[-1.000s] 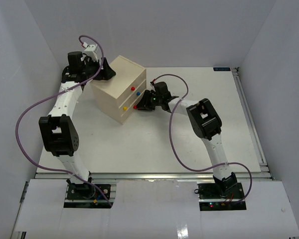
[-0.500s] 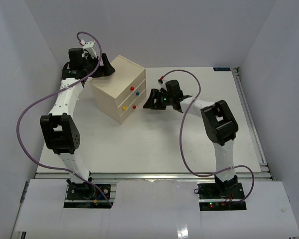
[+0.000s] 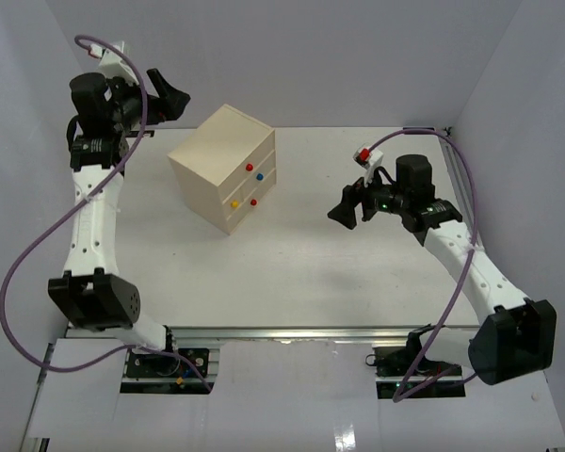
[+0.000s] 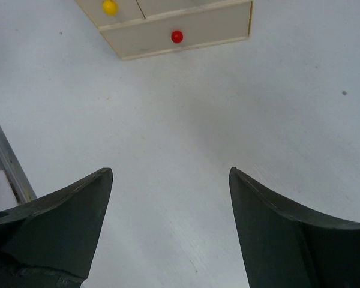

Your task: Organize the makeup

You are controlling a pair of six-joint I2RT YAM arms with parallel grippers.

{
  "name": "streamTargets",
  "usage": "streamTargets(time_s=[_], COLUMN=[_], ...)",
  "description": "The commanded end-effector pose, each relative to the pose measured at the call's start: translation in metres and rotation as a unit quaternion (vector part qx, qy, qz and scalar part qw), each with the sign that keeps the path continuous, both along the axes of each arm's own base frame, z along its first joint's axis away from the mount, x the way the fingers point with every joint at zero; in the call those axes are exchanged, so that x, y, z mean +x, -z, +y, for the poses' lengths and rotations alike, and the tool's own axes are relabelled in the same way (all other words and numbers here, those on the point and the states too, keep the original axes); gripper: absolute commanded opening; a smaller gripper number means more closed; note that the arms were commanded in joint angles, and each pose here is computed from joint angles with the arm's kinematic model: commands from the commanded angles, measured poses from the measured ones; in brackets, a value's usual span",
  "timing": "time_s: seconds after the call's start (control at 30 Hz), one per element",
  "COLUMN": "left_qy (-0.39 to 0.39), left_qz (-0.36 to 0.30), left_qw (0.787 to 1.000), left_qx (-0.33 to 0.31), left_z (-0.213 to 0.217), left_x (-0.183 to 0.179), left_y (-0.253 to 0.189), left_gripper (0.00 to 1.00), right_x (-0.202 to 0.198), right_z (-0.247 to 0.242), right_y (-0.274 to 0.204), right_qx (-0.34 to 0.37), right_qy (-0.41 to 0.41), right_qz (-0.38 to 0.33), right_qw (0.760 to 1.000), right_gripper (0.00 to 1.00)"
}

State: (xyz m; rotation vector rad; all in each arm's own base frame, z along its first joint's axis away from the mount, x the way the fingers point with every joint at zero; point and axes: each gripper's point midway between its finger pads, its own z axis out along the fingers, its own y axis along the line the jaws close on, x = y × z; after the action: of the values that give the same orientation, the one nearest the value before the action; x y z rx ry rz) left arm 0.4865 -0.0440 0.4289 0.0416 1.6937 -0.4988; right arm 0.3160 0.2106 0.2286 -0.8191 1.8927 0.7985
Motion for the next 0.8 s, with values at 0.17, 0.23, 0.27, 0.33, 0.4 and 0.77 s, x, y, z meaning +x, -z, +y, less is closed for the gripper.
streamTargets(time_s=[0.17, 0.23, 0.27, 0.33, 0.4, 0.77], left_qy=[0.210, 0.252, 0.265, 0.281, 0.290, 0.317], left_qz=[-0.007, -0.004, -0.003, -0.001, 0.000, 0.001], left_qw=[0.976, 0.966, 0.962, 0.958, 0.955, 0.947], left_qx=[-0.048, -0.061, -0.064, -0.066, -0.065, -0.056], left_z=[-0.077, -0.090, -0.094, -0.099, -0.102, -0.116], left_x=[-0.179, -0.212, -0.221, -0.236, -0.246, -0.251], left_y=[0.049, 0.073, 0.082, 0.100, 0.117, 0.166], left_gripper=[0.98, 0.98, 0.98, 0.98, 0.98, 0.98], right_x=[-0.036, -0.038, -0.039, -0.042, -0.045, -0.048], right_z=[-0.037, -0.042, -0.043, -0.046, -0.049, -0.093], right_y=[-0.004, -0.013, -0.015, -0.019, -0.021, -0.011], right_qx=[-0.031, -0.032, -0.032, -0.033, -0.035, -0.049], right_qy=[0.020, 0.031, 0.035, 0.042, 0.049, 0.194], right_qz=[-0.047, -0.055, -0.056, -0.060, -0.064, -0.092], right_qw=[0.998, 0.997, 0.997, 0.997, 0.996, 0.976], right_gripper=[0.89, 0.89, 0.89, 0.91, 0.94, 0.90])
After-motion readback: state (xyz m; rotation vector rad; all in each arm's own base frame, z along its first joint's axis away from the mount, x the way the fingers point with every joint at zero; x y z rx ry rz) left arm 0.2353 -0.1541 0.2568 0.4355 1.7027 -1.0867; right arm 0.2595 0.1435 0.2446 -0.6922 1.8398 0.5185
